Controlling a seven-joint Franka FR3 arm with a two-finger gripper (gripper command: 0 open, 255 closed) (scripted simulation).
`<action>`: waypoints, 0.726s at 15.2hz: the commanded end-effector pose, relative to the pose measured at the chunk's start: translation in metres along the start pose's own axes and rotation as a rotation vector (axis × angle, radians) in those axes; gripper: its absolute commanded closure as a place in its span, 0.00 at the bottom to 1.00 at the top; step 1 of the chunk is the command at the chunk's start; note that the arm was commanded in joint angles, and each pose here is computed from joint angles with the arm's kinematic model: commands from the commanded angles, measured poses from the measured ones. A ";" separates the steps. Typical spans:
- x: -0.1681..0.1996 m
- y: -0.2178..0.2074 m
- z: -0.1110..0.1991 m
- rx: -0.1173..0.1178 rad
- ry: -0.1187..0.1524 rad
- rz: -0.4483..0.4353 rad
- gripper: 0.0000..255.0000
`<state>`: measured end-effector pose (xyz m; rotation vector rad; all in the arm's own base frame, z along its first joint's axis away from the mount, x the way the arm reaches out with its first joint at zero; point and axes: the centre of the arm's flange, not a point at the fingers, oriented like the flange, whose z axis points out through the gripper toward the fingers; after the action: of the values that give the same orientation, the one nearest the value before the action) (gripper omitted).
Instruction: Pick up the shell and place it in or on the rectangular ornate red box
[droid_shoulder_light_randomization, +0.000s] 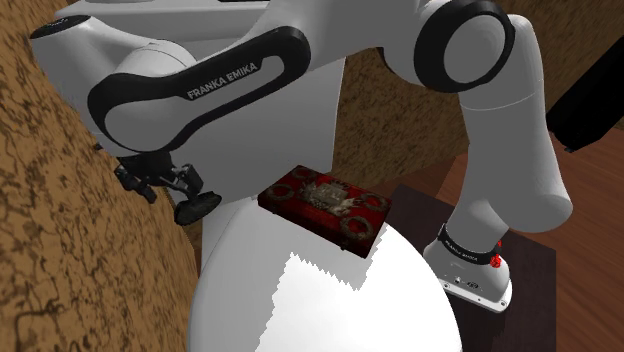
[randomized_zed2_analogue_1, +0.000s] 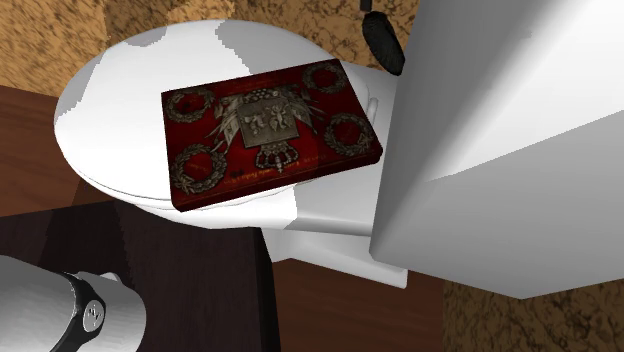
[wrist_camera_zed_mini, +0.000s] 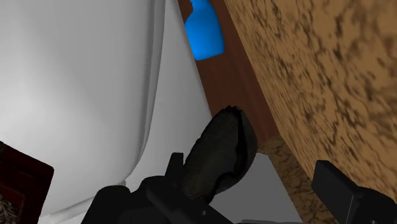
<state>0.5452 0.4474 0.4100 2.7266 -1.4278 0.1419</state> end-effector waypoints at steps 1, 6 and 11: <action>-0.002 -0.003 0.009 0.002 0.002 0.005 0.00; -0.002 -0.003 0.033 0.002 0.002 0.005 0.00; -0.002 -0.003 0.033 0.002 0.002 0.005 0.00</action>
<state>0.5484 0.4472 0.3773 2.7234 -1.4350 0.1464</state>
